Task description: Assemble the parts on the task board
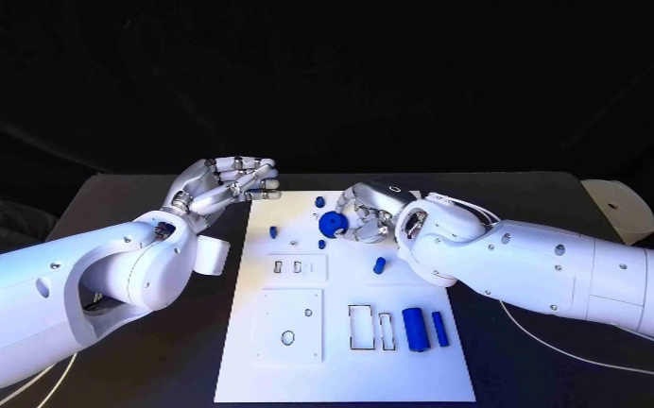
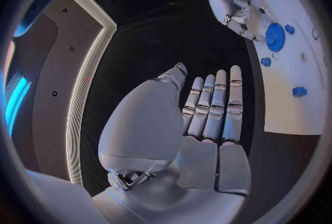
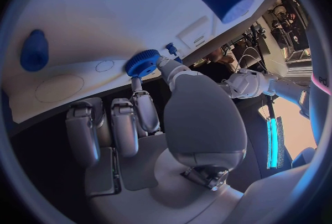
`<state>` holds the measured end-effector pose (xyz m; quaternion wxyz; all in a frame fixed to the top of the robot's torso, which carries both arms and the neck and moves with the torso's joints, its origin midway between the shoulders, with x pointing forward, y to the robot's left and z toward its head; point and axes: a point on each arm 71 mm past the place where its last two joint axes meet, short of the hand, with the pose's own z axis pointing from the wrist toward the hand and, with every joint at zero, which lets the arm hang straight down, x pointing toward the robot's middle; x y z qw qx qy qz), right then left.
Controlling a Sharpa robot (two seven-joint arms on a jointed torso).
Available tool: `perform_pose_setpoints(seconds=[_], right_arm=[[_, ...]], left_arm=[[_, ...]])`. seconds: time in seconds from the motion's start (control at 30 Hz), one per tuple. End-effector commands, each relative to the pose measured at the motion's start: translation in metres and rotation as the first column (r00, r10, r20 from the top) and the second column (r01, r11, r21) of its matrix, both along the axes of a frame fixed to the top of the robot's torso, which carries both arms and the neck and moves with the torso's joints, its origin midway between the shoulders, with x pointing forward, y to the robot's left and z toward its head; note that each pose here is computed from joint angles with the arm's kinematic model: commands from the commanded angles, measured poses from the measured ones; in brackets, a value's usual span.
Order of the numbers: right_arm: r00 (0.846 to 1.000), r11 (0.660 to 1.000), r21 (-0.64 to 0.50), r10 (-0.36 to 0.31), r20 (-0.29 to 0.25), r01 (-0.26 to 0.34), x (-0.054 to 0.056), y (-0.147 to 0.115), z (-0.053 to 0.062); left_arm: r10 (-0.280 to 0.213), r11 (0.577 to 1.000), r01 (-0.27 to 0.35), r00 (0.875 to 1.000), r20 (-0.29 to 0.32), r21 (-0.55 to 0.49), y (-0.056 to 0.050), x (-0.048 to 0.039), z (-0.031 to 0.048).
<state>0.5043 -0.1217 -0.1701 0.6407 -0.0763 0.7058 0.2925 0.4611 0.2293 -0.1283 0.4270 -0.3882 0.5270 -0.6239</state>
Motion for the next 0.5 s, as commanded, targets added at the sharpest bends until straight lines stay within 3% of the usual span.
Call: perform_pose_setpoints(seconds=[0.03, 0.5], right_arm=[[1.0, 1.0, 0.002, -0.01, -0.03, 0.01, 0.0022, 0.0015, -0.0019], [1.0, 1.0, -0.012, -0.004, -0.012, 0.004, 0.007, 0.0089, -0.0027]], left_arm=[[-0.013, 1.0, 0.013, 1.0, 0.009, -0.005, -0.0022, -0.0005, 0.0015], [-0.013, 1.0, 0.013, 1.0, 0.008, -0.005, -0.0022, -0.0004, 0.0014]])
